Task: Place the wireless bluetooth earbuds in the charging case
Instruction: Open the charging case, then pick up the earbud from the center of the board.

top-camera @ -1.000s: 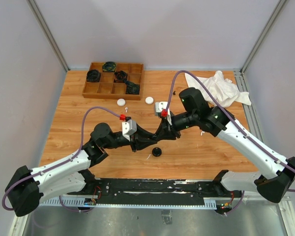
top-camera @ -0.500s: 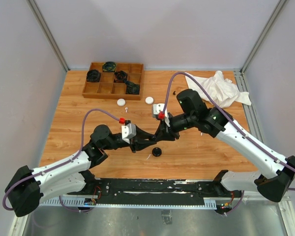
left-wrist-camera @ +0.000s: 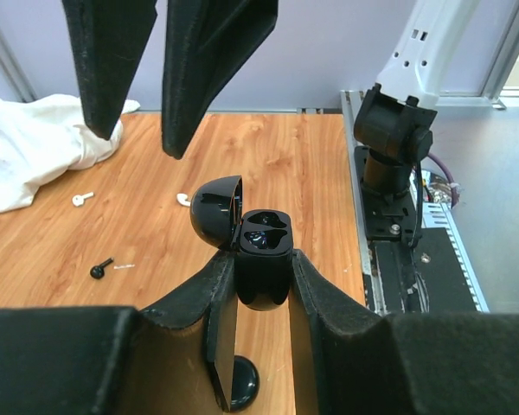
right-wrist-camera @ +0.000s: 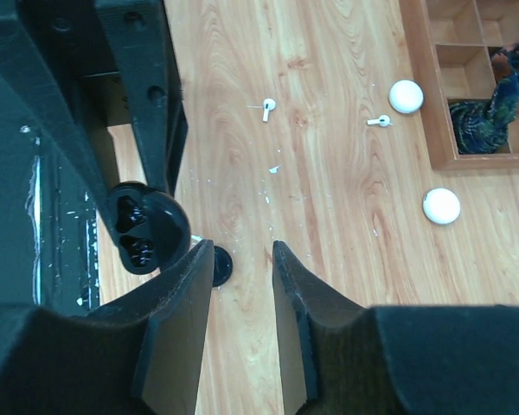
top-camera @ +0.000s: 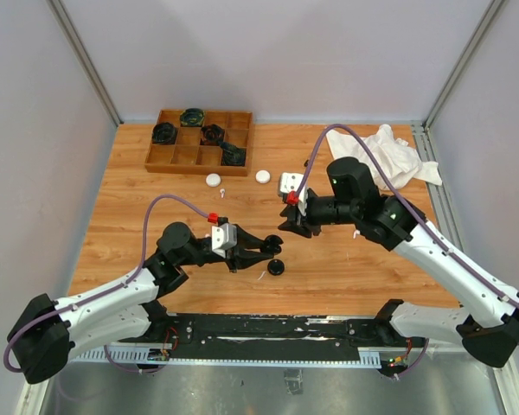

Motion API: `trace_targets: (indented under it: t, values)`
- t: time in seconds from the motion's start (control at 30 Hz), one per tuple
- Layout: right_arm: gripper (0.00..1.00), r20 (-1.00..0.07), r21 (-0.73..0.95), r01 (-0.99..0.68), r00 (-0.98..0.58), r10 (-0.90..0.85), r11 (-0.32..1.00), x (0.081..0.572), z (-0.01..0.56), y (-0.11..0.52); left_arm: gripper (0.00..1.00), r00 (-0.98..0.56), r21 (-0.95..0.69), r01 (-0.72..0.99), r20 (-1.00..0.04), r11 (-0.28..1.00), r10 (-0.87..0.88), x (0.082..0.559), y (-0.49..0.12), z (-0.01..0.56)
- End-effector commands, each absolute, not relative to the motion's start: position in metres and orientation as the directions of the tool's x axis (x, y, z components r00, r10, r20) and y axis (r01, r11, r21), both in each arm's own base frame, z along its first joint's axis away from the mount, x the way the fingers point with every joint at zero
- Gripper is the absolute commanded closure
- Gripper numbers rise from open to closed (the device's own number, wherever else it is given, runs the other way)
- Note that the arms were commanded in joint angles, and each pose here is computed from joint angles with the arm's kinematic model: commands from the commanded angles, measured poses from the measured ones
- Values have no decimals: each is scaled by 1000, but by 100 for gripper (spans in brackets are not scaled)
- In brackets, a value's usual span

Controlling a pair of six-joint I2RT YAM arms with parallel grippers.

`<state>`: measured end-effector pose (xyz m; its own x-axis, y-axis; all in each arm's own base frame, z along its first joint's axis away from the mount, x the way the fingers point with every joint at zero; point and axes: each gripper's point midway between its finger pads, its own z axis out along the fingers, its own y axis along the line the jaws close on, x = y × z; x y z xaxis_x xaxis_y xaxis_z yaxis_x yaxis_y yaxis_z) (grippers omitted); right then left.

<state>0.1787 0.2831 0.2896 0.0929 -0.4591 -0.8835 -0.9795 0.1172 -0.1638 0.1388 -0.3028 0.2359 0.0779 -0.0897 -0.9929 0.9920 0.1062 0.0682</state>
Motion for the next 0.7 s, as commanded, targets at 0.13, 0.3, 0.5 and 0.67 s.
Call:
trace_targets:
  t: [0.13,0.3,0.5,0.67]
  values:
    - [53,-875,-163,-939,-3,-484,302,216,280,275,100,119,69,968,-972,240,-204,152,-290,244]
    - [43,-869,-65,-874,-188,-459,482,249,263,253,100,115,4,930,-952,366,-283,166,-274,234]
    - [38,-803,53,-762,-417,-426,646,281,214,216,100,106,-22,921,-946,389,-305,170,-269,218]
    - [36,-713,45,-714,-513,-479,698,298,168,194,100,129,-22,905,-937,425,-324,178,-262,211]
